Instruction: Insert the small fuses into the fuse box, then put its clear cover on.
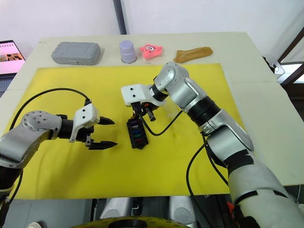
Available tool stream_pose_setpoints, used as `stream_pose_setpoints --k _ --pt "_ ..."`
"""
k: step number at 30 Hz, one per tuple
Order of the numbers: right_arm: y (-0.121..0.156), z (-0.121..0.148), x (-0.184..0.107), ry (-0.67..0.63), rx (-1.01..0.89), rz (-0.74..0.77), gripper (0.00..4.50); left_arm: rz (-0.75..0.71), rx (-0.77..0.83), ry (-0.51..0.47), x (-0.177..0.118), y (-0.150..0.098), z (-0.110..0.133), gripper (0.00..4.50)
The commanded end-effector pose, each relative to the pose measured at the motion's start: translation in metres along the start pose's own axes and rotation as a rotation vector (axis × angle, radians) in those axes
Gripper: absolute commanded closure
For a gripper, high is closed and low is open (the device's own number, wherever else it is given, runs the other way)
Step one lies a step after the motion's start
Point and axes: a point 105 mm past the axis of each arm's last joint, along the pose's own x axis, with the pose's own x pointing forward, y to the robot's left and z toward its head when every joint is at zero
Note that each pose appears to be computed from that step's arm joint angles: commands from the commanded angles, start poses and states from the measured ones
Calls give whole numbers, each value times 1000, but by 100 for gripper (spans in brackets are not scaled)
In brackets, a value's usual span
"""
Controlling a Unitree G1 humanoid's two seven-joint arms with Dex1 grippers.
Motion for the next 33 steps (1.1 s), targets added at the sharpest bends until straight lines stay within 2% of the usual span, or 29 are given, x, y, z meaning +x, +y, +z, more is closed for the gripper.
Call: stream_pose_setpoints --k 1,14,23,33 --pt "-5 7 -5 -5 -22 -21 450 19 38 -23 -4 2 11 2" --pt "-3 3 -2 19 -25 -3 450 27 34 -29 -4 3 12 2" --pt "-6 16 -11 -17 -12 -6 450 29 36 -33 -3 3 12 2" --pt "-4 6 -3 31 -22 -4 450 30 38 -35 -3 4 13 2"
